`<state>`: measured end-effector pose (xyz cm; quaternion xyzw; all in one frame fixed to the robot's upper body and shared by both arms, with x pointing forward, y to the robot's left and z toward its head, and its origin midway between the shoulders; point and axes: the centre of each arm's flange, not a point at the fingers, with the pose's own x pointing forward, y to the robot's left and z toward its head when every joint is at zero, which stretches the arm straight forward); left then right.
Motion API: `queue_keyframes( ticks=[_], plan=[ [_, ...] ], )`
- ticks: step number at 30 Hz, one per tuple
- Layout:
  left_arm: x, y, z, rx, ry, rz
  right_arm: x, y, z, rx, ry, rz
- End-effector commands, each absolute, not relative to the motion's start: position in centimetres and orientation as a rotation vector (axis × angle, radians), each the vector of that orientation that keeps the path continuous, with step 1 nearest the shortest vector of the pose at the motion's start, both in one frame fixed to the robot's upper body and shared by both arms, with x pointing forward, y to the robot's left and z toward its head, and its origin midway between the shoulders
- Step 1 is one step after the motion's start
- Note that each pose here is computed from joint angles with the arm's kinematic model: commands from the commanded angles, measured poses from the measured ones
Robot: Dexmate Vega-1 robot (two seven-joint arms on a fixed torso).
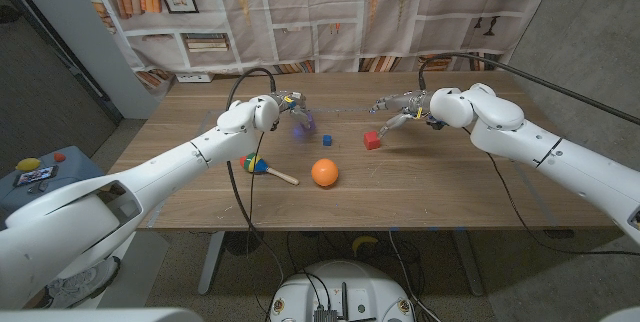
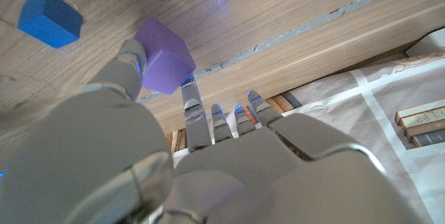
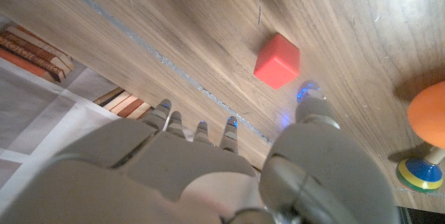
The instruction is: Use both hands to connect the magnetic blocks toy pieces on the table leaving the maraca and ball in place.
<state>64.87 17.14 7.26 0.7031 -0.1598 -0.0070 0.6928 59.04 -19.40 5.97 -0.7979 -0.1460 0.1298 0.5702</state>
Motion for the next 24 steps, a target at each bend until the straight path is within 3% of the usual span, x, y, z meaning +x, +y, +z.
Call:
queue_keyframes(
  ticks=[1,24],
  plan=[
    [64.9,17.3,7.0,1.569,-0.347,-0.017,59.9,-18.7,5.2,-1.920,-0.300,0.328],
    [64.9,17.0,6.5,1.574,-0.345,-0.023,61.3,-17.9,3.6,-1.978,-0.280,0.312]
  ],
)
